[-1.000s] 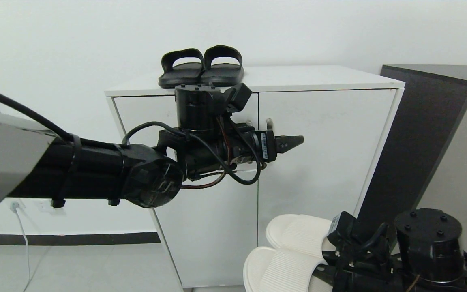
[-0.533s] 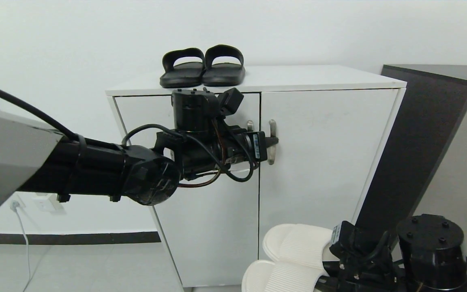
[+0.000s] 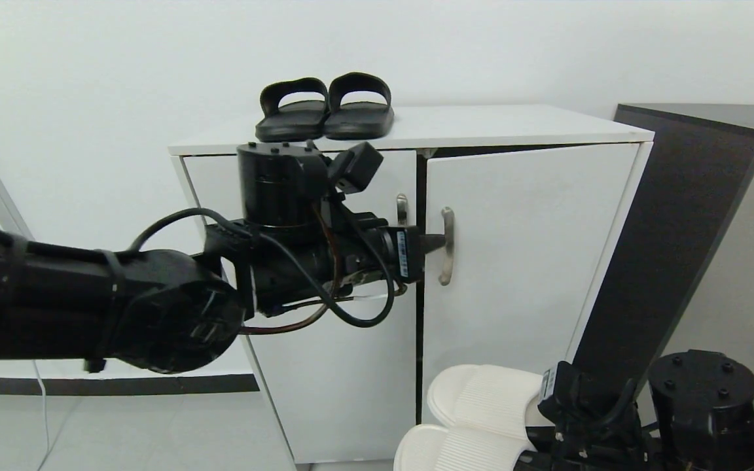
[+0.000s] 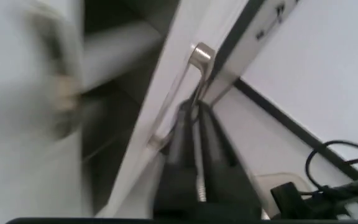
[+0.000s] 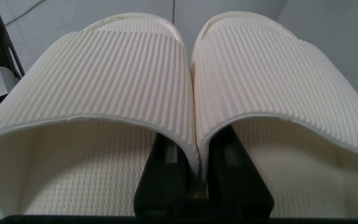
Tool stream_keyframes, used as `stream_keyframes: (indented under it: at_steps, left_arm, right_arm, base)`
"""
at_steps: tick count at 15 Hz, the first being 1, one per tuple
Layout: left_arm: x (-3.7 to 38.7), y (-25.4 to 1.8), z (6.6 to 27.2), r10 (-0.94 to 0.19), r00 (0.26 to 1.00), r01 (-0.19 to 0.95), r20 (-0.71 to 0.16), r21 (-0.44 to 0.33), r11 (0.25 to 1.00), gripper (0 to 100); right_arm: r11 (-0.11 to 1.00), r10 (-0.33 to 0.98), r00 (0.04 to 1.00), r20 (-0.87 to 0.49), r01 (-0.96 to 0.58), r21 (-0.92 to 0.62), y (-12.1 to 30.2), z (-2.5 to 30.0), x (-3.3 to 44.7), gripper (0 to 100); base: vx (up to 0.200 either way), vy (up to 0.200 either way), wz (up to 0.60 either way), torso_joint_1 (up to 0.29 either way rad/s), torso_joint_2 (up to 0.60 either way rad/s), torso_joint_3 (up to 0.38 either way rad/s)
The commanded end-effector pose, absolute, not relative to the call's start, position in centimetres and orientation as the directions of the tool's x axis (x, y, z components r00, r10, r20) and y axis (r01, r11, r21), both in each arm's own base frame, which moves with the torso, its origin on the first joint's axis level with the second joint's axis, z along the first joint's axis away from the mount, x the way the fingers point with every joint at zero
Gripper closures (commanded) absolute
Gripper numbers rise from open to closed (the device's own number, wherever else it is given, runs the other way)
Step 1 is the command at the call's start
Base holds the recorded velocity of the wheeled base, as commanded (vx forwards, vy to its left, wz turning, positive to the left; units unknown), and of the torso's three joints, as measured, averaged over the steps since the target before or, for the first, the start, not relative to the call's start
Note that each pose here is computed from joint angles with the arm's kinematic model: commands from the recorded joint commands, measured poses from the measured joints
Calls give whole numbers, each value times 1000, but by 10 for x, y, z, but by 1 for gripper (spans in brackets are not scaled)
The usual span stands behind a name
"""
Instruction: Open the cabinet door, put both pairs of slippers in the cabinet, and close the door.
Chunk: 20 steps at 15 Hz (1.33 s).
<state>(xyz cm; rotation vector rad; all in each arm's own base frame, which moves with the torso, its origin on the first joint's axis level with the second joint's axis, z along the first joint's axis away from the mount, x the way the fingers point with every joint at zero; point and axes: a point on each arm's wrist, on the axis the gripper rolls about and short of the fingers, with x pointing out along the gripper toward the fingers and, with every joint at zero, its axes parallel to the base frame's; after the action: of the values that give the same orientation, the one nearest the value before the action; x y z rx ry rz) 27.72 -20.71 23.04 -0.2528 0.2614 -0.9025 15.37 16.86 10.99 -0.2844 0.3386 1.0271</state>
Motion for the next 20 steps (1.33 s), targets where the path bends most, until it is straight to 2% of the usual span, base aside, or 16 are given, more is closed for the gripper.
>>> stream_keyframes:
  at_steps: [1,3,6,20]
  left_arm:
    - [259,-195,244,-801,592,746,-88,-316,586,100]
    - [248,-186,244,-799,595,743,-91,-316,589,100]
    - [257,-181,243,-783,615,727,-89,-319,608,100]
    - [303,-195,239,-759,648,691,-69,-368,623,100]
  right_arm:
    - [486,785,472,-402,-871,-73,169,110,153,100]
    - [486,784,473,-402,-870,-76,169,110,153,100]
    - [486,784,473,-402,-870,-76,168,110,153,100]
    - [485,784,474,-400,-871,-82,168,108,152,100]
  base:
    - [0,0,0,0,0,0]
    - [0,0,0,0,0,0]
    - [0,0,0,0,0,0]
    - [0,0,0,0,0,0]
